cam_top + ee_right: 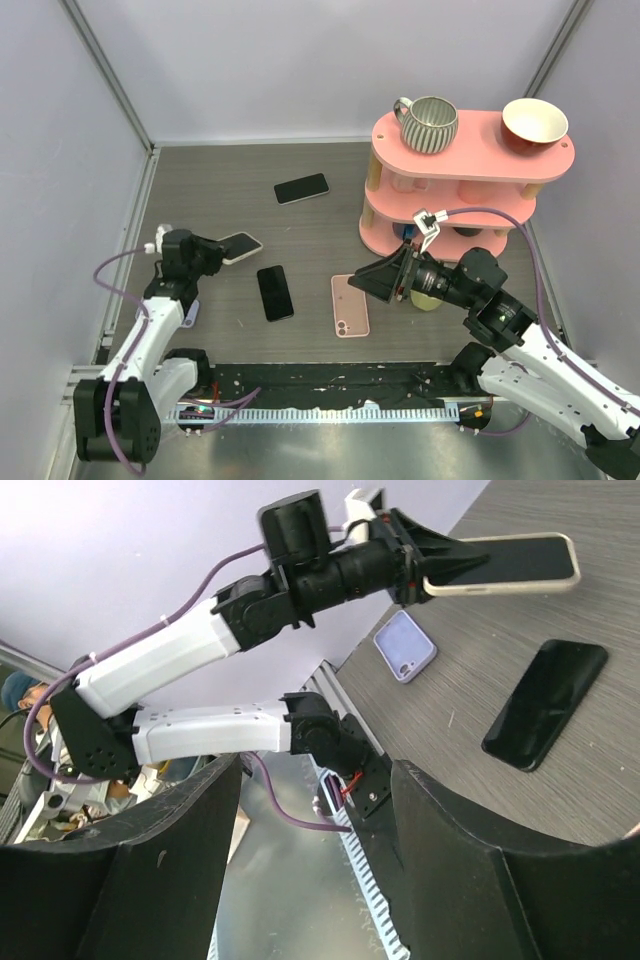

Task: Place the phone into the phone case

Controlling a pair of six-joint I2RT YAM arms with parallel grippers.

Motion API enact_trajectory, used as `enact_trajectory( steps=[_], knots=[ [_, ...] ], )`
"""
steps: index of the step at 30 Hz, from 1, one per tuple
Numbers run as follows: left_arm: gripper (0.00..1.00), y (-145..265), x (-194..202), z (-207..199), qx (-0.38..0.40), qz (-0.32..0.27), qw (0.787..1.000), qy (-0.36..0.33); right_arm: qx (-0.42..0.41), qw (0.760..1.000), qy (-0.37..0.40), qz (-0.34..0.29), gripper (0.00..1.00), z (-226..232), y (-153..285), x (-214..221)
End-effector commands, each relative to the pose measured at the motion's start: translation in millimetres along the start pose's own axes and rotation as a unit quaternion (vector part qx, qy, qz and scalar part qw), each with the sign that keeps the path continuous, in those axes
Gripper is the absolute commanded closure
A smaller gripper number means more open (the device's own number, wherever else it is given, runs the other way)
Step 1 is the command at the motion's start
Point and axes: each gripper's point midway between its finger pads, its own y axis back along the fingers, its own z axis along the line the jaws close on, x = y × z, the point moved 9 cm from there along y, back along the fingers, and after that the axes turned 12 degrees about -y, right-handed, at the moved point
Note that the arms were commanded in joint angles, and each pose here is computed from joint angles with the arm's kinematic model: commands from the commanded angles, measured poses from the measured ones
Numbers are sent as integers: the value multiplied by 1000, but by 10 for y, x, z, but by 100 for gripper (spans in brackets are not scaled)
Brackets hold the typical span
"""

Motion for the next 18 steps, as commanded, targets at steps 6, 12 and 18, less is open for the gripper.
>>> enact_trajectory(
  steps=[6,12,18],
  knots=[
    [100,-131,-450,49,-39,-227,971,63,22,1000,7,-13,33,53,9,-69],
    [100,-306,-434,211,-73,-246,964,66,30,999,14,-4,33,30,-36,-81],
    [99,-420,-401,345,-119,-236,964,39,38,999,18,-2,33,19,-82,-106]
  ],
)
